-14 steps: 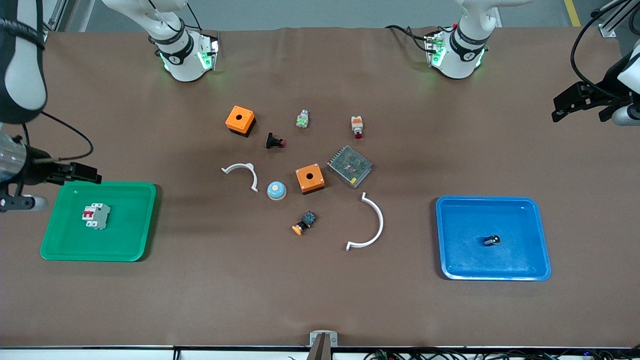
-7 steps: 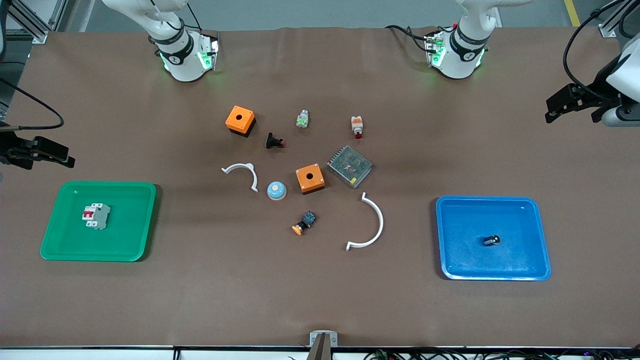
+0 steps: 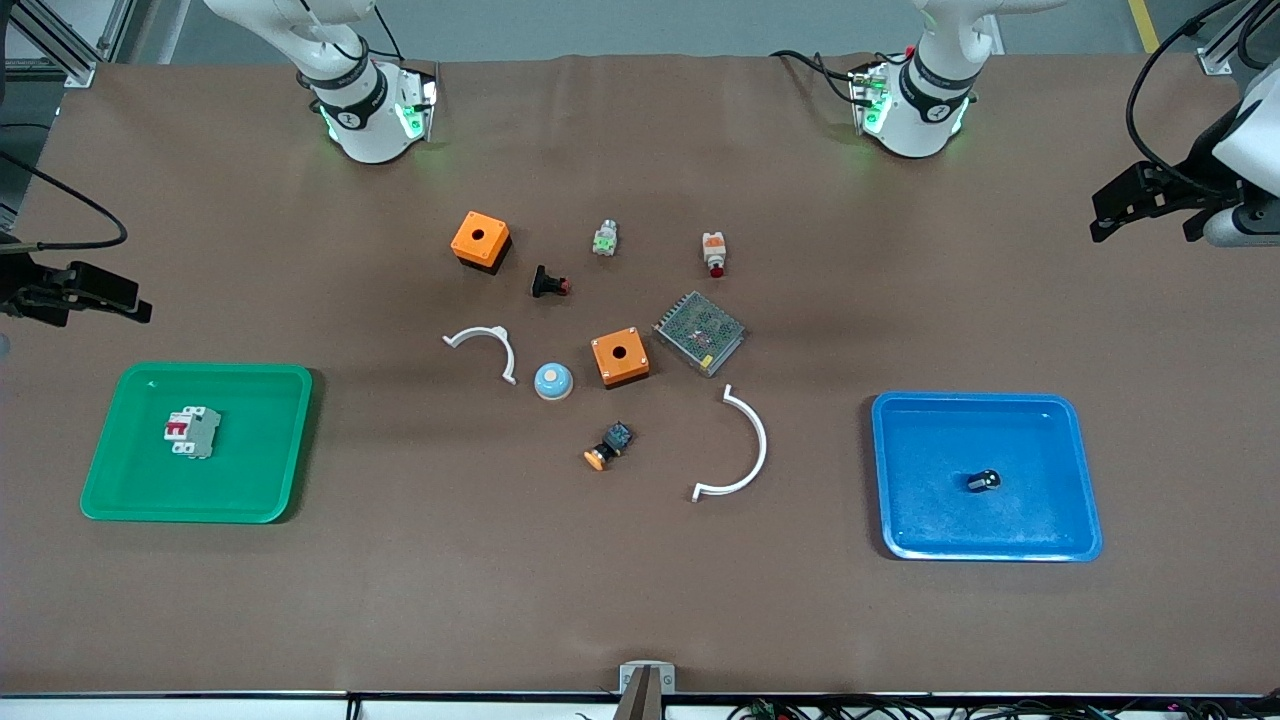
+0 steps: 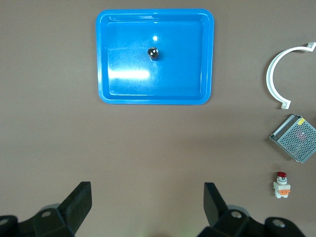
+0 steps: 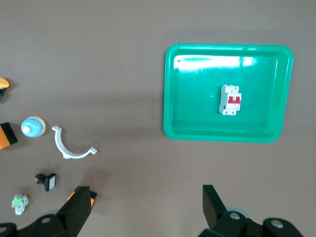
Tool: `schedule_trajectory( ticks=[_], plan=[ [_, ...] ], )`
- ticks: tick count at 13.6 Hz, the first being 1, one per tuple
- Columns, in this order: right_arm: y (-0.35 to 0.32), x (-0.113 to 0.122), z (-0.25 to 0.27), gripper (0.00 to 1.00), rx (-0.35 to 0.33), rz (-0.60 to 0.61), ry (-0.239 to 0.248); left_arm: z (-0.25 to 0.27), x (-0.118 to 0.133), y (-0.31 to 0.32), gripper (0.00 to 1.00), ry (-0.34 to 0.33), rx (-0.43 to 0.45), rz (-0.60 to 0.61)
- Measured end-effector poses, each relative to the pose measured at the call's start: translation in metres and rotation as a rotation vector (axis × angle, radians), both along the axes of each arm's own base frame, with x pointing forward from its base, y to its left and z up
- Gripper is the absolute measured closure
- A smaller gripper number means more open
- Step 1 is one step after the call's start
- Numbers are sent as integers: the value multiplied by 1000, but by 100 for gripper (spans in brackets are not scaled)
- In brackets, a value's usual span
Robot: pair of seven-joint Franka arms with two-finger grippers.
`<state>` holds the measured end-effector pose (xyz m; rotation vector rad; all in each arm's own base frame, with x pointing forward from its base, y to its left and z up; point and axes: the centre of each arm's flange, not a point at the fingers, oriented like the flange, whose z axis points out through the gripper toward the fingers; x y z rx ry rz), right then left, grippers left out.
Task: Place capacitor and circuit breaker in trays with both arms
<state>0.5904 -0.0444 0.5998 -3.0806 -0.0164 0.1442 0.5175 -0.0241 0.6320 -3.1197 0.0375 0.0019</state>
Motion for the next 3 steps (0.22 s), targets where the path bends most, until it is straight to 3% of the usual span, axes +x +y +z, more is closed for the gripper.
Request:
schedule_trajectory(
  ticks=[3],
  plan=[
    [0, -18, 14, 0, -1, 1, 0, 1, 1, -1, 0, -5, 0, -2]
  ],
)
